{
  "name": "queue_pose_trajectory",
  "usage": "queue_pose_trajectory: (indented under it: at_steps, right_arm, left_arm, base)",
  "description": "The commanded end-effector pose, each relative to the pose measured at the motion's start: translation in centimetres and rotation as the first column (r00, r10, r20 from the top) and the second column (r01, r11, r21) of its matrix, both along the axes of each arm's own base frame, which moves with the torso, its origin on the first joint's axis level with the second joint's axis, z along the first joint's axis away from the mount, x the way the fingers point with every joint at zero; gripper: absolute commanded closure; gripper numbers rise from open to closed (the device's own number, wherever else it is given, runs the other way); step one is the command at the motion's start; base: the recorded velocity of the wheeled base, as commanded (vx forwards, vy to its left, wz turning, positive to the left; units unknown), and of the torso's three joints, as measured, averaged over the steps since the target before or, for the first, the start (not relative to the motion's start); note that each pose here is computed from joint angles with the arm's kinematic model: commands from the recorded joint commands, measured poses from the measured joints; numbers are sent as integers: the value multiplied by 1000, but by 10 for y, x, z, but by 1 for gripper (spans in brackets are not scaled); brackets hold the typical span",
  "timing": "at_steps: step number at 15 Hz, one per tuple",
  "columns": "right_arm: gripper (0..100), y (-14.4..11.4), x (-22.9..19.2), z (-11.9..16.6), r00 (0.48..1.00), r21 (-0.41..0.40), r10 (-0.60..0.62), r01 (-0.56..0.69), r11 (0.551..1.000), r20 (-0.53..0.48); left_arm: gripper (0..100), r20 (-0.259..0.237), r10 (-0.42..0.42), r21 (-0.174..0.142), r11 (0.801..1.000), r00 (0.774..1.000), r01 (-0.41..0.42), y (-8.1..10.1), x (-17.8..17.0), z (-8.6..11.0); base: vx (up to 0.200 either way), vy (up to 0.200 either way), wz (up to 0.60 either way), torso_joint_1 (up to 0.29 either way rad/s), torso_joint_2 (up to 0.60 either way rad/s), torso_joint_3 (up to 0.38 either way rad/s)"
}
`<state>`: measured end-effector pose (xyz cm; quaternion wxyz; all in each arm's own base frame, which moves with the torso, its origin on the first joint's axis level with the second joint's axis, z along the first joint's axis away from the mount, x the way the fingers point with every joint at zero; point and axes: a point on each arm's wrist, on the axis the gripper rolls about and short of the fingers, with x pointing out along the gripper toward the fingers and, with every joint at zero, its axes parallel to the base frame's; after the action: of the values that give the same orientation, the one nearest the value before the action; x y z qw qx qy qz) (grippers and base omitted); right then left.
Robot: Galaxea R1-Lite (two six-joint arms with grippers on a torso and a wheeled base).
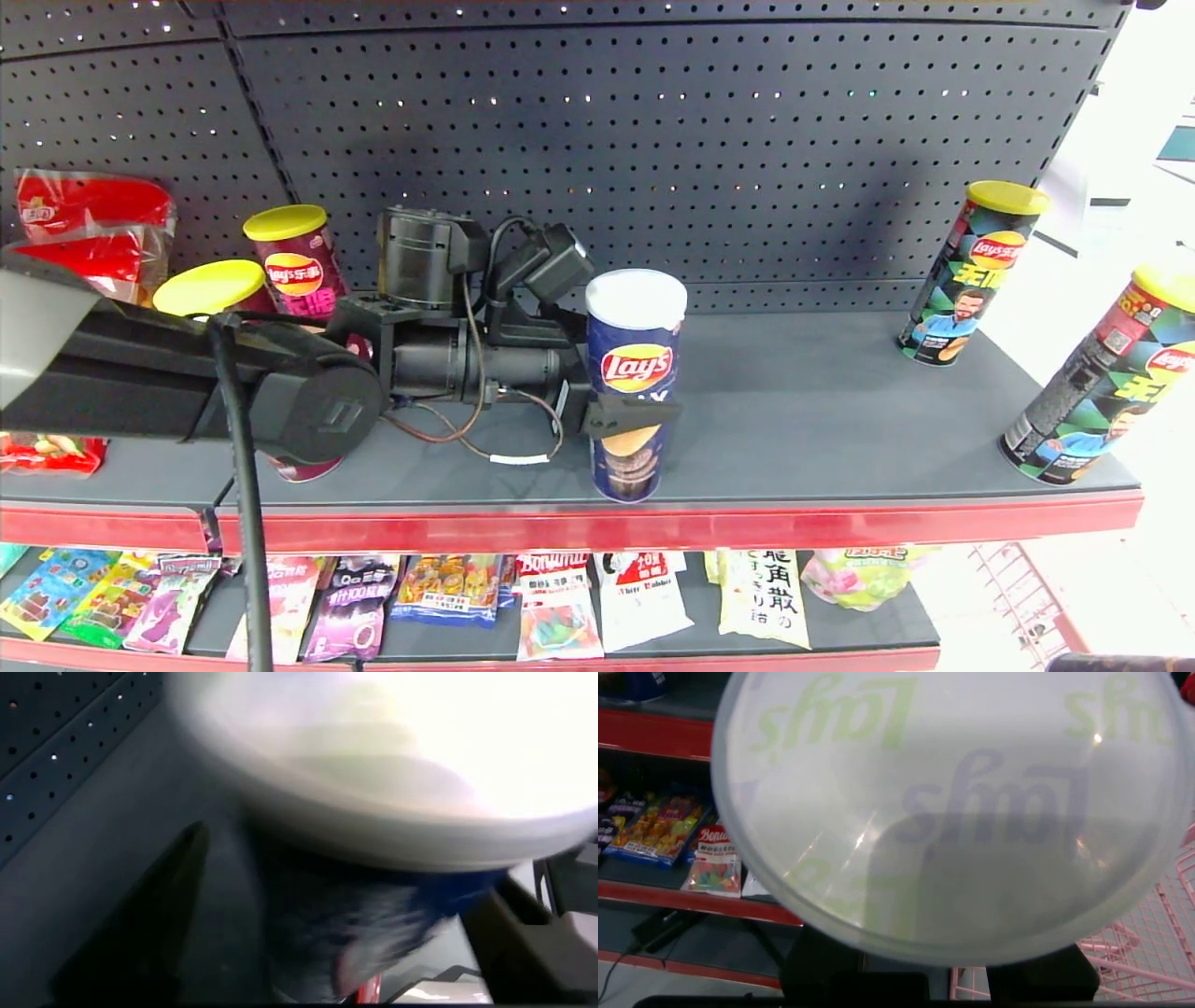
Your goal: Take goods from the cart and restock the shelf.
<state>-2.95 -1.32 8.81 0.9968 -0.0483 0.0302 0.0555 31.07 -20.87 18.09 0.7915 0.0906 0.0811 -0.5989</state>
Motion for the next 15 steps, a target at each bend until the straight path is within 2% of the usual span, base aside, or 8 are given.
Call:
queue_pose_trajectory:
  at_steps: [1, 4, 7, 8, 9, 10, 13, 15]
  right_arm:
    - [100, 0, 0, 0, 1000, 0, 0, 0, 1000, 1]
    - [100, 0, 0, 0, 1000, 0, 0, 0, 1000, 1]
    - [100, 0, 0, 0, 1000, -1, 5, -5, 1000, -2]
    - [100, 0, 0, 0, 1000, -1, 7, -7, 1000, -4]
    - [100, 0, 0, 0, 1000, -3, 7, -7, 1000, -7]
    - [100, 1, 1, 0, 1000, -4, 16, -16, 1000, -13]
    - [100, 2, 2, 0, 999, -6, 43, -43, 999, -30]
    - [100, 3, 4, 4, 997, -11, 71, -71, 997, -40]
  left_arm:
    - [0, -4, 0, 2, 1000, 1000, 0, 3, -3, -1]
    - [0, -20, 14, 11, 1000, 1000, -14, 13, -11, -3]
    - [0, -47, 77, 30, 997, 996, -76, 51, -37, -7]
    - [0, -36, 120, 23, 993, 992, -119, 70, -45, -5]
    - [0, -31, 133, 21, 991, 991, -132, 76, -48, -4]
    - [0, -21, 165, 14, 986, 986, -165, 91, -61, 0]
    - [0, 2, 199, 3, 980, 980, -199, 109, -91, 6]
    - [0, 24, 291, 14, 957, 956, -291, 124, -124, 5]
  base:
    - [0, 0, 0, 0, 0, 0]
    - [0, 0, 0, 0, 0, 0]
    - [0, 0, 0, 0, 0, 0]
    - [0, 0, 0, 0, 0, 0]
    - [0, 0, 0, 0, 0, 0]
    - [0, 0, 0, 0, 0, 0]
    - [0, 0, 0, 0, 0, 0]
    - [0, 0, 0, 0, 0, 0]
